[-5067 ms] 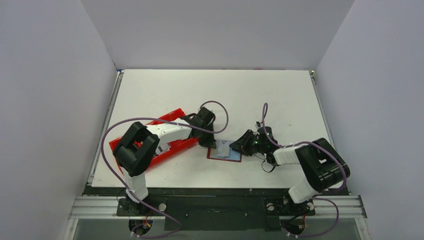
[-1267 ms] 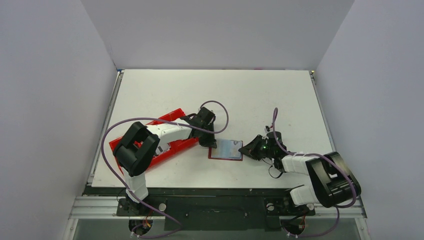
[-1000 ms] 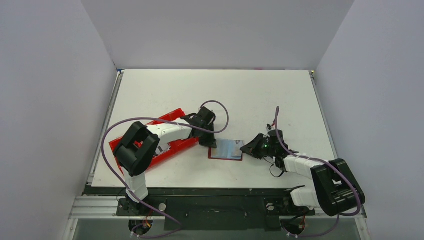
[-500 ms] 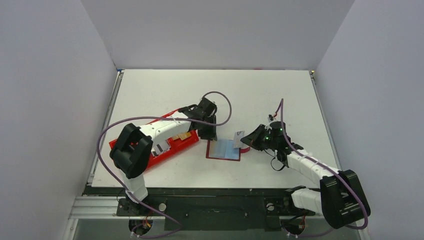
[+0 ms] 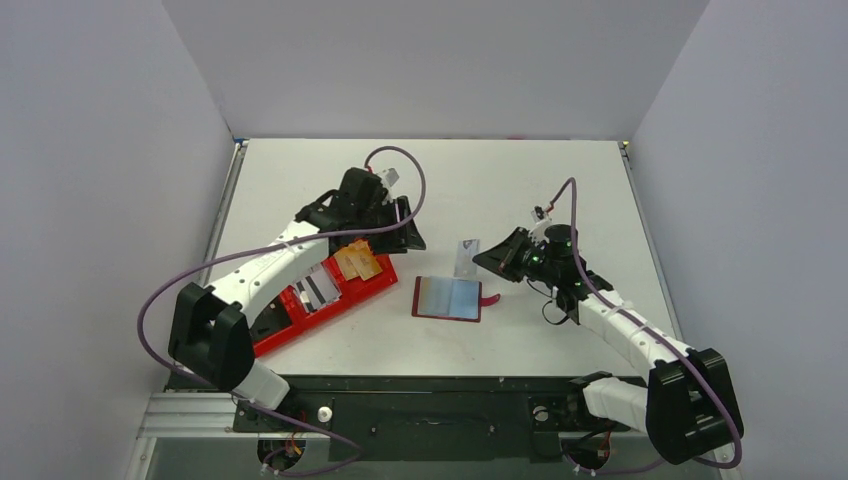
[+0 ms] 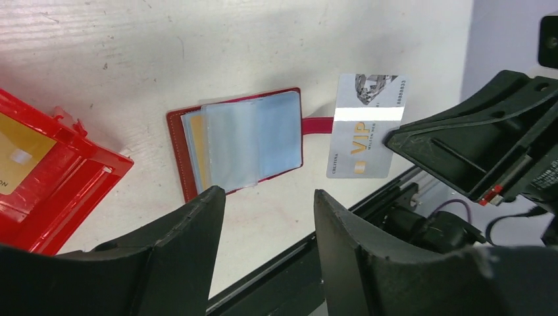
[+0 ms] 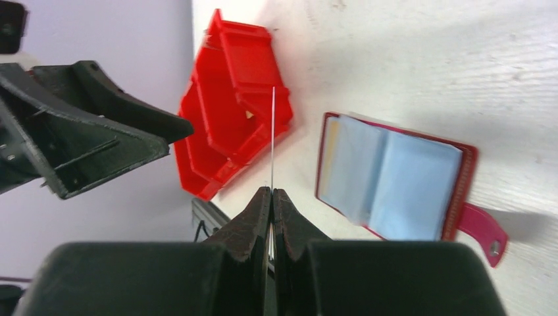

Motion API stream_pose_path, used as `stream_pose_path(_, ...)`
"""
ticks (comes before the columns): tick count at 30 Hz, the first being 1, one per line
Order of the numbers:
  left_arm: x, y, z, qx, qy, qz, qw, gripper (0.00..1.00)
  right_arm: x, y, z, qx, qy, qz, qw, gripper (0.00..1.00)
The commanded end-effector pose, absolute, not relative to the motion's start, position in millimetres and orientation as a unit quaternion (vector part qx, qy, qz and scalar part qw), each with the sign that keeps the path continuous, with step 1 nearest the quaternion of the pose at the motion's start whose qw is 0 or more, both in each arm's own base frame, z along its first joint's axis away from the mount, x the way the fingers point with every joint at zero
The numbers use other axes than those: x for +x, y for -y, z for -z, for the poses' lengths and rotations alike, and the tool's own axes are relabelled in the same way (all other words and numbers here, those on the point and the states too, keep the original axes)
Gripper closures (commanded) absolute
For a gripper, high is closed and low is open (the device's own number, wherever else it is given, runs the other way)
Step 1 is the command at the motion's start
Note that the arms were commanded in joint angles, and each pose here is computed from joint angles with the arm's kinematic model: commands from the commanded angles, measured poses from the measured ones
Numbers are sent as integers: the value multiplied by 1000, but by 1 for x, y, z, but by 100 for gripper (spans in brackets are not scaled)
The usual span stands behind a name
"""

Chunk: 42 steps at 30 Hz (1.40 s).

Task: Take the credit cards out of the card holder
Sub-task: Remove the credit card from the card holder, then place the credit card in the storage box.

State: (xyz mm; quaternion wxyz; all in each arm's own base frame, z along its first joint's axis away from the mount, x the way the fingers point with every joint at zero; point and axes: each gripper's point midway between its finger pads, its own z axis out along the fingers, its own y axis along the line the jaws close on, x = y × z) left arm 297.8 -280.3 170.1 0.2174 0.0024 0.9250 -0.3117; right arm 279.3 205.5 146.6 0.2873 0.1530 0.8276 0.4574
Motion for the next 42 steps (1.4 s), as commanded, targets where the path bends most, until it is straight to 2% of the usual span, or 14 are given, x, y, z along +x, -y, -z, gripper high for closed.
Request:
stream_pose_path(1,291,283,-204,30,-890,398,222,49,284,-228,-201,104,-785,-526,310,100)
stream_pose_path(15,278,287,-231,34,-830,516,209,49,268,-296,-253,50,-729,-626,273,100)
stream_pose_path(22,272,289,-239,34,-810,550,202,57,267,-304,-256,47,-722,-637,266,100)
stream_pose_path(29,268,291,-247,31,-796,574,193,73,266,-306,-253,46,-726,-633,265,100)
stream_pose_path(31,267,291,-248,29,-795,575,190,83,266,-305,-248,45,-732,-624,268,100)
stream_pose_path(32,266,291,-247,30,-795,575,189,93,267,-304,-244,49,-738,-618,267,100)
stream_pose_path(33,266,291,-247,29,-795,575,190,97,268,-304,-243,47,-740,-613,271,100)
stream_pose_path(34,266,290,-246,29,-796,574,190,100,267,-304,-240,48,-745,-609,269,98)
stream_pose_path(36,266,290,-244,27,-797,572,192,100,268,-303,-238,49,-754,-596,273,86)
stream_pose_path(37,267,289,-244,25,-798,570,195,100,270,-301,-236,48,-757,-588,281,73)
stream_pose_path(38,267,288,-242,23,-801,566,194,100,269,-300,-234,51,-763,-581,280,67)
stream_pose_path(39,267,287,-242,22,-801,564,196,100,271,-298,-233,50,-766,-573,287,56)
stream_pose_path(42,267,285,-237,15,-807,556,199,100,275,-292,-228,59,-779,-549,298,44)
